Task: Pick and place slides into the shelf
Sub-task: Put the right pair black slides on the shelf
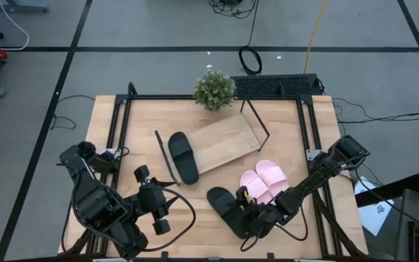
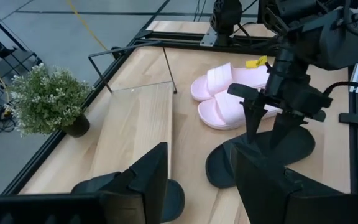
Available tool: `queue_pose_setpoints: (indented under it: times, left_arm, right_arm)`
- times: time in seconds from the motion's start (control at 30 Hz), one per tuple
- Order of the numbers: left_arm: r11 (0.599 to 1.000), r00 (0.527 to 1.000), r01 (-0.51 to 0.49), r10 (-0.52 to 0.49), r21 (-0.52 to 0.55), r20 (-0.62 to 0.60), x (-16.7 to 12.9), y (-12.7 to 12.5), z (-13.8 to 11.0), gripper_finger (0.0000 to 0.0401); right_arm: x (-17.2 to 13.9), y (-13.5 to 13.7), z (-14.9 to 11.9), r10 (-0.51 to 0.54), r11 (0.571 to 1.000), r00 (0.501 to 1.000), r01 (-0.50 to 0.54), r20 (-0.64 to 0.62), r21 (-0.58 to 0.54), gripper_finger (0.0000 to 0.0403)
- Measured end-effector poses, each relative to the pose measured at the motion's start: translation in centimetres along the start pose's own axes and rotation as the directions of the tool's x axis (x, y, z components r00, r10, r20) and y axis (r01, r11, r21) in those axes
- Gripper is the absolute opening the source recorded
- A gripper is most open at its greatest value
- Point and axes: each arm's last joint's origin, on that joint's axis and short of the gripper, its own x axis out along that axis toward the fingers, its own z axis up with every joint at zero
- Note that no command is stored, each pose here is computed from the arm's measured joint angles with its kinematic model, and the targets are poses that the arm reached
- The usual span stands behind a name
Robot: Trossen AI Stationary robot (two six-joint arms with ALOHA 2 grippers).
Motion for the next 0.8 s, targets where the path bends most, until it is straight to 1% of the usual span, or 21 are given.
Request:
queue_pose_setpoints:
  times: [0.4,0.53,0.8]
  left_arm:
    - [1.000,1.000,0.001,-0.001,-0.008,0.001,0.0,0.0,0.0,0.0175]
    - [1.000,1.000,0.001,-0.001,-0.008,0.001,0.0,0.0,0.0,0.0175]
    - [1.000,1.000,0.002,-0.002,-0.009,0.001,0.0,0.0,0.0,0.0175]
  right_arm:
    - [0.7,-1.1,-0.5,-0.022,1.000,0.998,0.023,-0.052,0.018,0.0226]
    - [0.7,-1.1,-0.7,-0.021,0.999,0.998,0.022,-0.066,0.026,0.0226]
    - [1.1,-1.1,-2.2,-0.027,0.998,0.995,0.032,-0.099,0.052,0.0226]
